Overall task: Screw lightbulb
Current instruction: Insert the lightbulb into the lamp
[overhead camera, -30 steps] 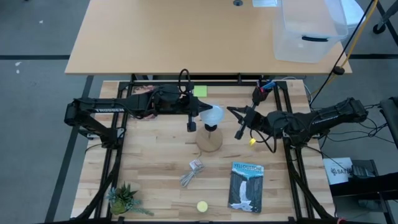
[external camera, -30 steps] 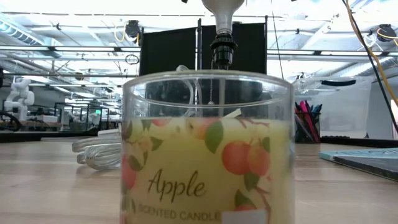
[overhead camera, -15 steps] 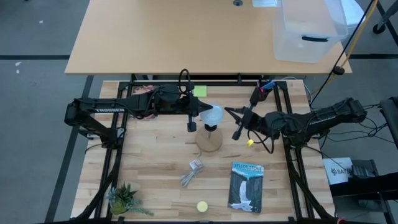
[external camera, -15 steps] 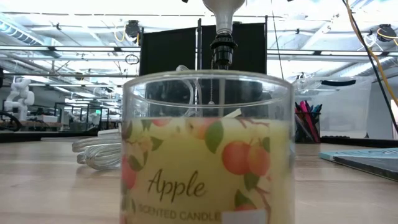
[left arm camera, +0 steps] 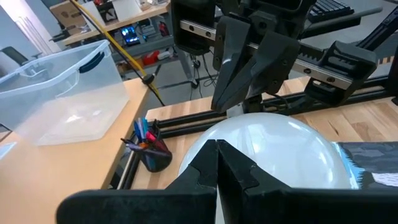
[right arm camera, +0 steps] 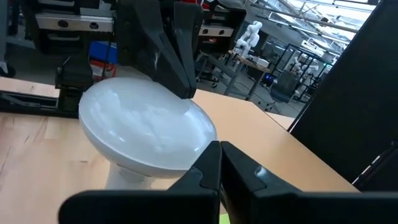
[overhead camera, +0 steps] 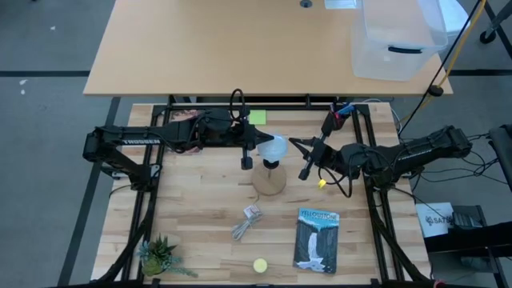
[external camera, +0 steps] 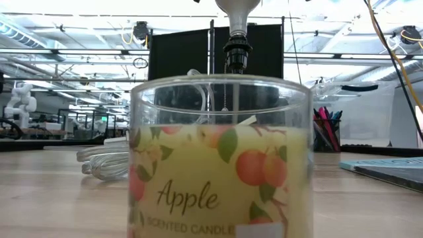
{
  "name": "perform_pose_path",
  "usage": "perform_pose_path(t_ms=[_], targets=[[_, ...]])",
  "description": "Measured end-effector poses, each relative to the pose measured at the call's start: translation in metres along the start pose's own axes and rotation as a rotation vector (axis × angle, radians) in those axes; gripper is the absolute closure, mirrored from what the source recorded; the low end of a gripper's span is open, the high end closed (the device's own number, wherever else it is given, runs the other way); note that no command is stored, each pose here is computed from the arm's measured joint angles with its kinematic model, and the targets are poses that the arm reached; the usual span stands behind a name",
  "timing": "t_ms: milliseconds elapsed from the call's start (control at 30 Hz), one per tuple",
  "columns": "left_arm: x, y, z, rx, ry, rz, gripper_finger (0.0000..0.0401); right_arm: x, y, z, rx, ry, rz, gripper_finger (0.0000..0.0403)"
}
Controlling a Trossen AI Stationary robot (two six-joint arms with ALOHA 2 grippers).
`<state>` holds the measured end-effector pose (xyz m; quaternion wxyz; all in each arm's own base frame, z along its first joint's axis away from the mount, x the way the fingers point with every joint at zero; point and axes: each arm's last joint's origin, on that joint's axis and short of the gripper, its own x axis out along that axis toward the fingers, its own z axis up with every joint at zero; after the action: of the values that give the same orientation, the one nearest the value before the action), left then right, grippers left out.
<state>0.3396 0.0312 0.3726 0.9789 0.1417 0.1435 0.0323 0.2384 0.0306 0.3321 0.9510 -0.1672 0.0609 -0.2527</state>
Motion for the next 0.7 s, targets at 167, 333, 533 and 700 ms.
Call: perform_pose_path(t_ms=[167,333,533,700], targets=[[0.0,0.0,0.0,0.004,-0.001,0.0,0.0401,0.0,0.0,0.0,0.001,0.0,0.0,0.0403],[0.0,-0.002,0.001,0.017,-0.003,-0.005,0.0401,0.0,0.0,0.0,-0.008,0.0,0.0,0.0403],[0.0,-0.002,0.001,0.024,-0.003,-0.004,0.0401,-0.004,0.002,0.008,-0.058,-0.059,0.004,0.0403],[0.0,-0.002,0.001,0.024,-0.003,-0.005,0.0401,-0.007,0.004,0.016,-0.092,-0.148,0.059,0.0403]])
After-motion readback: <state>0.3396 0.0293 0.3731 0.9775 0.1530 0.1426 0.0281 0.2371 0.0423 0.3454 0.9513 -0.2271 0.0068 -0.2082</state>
